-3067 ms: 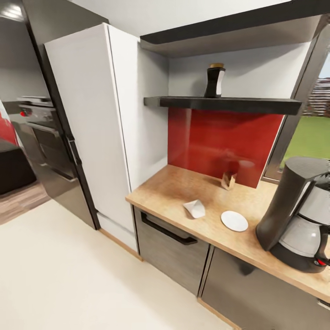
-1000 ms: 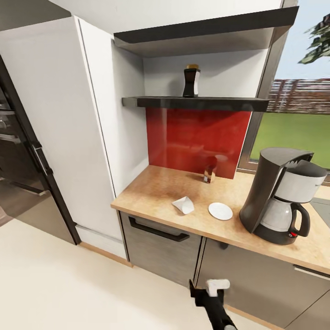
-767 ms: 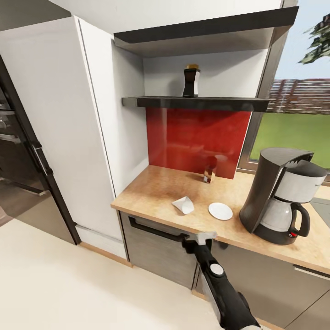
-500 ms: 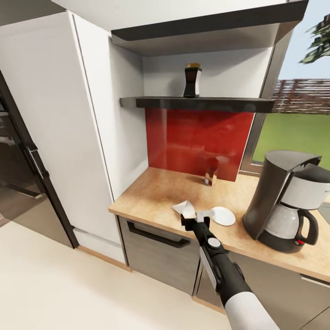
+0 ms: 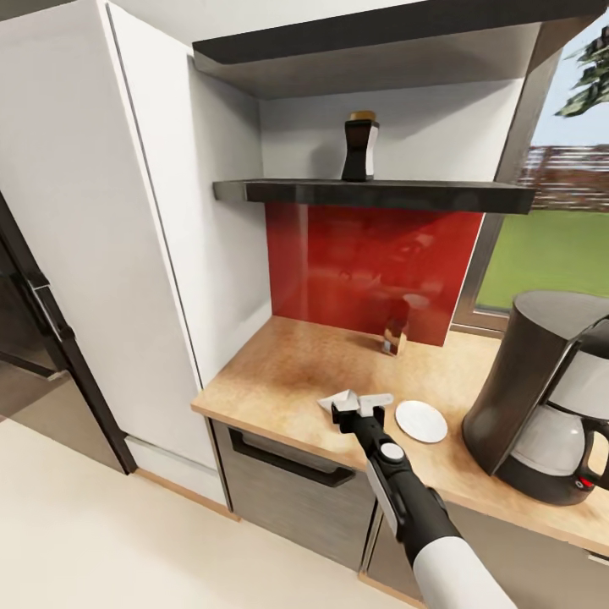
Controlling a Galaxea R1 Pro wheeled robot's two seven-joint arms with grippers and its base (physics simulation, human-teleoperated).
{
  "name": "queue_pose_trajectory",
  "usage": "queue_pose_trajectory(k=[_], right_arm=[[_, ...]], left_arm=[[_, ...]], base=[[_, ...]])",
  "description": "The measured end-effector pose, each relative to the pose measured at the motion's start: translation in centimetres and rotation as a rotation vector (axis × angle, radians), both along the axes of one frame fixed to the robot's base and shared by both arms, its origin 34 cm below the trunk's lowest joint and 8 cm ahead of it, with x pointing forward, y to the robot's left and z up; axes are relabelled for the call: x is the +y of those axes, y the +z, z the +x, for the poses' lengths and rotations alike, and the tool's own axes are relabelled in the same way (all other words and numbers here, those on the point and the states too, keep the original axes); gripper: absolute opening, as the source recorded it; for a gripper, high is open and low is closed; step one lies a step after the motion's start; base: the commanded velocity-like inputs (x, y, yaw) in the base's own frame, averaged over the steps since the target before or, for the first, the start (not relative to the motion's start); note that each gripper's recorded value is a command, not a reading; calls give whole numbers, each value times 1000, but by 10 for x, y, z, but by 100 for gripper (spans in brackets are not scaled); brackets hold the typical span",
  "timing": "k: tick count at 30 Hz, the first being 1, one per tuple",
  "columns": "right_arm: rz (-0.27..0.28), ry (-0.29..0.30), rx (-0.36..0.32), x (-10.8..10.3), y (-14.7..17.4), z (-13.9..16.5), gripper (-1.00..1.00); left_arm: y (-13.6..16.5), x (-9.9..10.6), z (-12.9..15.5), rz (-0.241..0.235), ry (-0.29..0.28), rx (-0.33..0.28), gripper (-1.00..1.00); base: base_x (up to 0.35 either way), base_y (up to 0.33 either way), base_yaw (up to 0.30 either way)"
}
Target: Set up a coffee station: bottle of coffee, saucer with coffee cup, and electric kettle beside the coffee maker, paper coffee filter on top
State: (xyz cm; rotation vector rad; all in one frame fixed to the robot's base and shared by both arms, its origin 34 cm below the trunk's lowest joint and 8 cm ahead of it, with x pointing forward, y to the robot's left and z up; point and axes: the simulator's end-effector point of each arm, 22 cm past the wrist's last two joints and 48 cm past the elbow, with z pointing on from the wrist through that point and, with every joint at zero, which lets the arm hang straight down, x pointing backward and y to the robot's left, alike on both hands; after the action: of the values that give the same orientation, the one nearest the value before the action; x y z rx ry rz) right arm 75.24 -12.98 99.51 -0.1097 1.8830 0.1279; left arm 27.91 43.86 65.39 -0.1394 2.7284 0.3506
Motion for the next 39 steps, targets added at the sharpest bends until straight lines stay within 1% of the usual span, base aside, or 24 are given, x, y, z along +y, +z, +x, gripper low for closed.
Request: queue_pose_trajectory(k=[2,7,9,18,32,33,39], right_arm=[[-2,2,12,1,-5,-2,100],[1,-2,-13,-1,7,2,100],[1,-2,-15,-1,8,2,100],[1,-1,-11,0,6,2,100],[-6,10,60,3,-28,-10,100],[-9,14,91,5,-42,-15,100],[-10,15,94,5,-43,-16,100]], left_arm=[[0,0,0,-1,0,1,100],[-4,-5,-11,-10,3,22,100],[-4,-4,-13,-9,5,27,100],[-4,-4,-15,-7,7,31,100],[-5,-4,-16,-8,6,32,100],[-5,-4,-15,-8,6,32,100],[-4,-4,-16,-8,6,31,100]], base=[[43,0,0],[173,0,0],[124,0,0],[23,0,0],[1,0,0],[35,41,0],[97,122,0]])
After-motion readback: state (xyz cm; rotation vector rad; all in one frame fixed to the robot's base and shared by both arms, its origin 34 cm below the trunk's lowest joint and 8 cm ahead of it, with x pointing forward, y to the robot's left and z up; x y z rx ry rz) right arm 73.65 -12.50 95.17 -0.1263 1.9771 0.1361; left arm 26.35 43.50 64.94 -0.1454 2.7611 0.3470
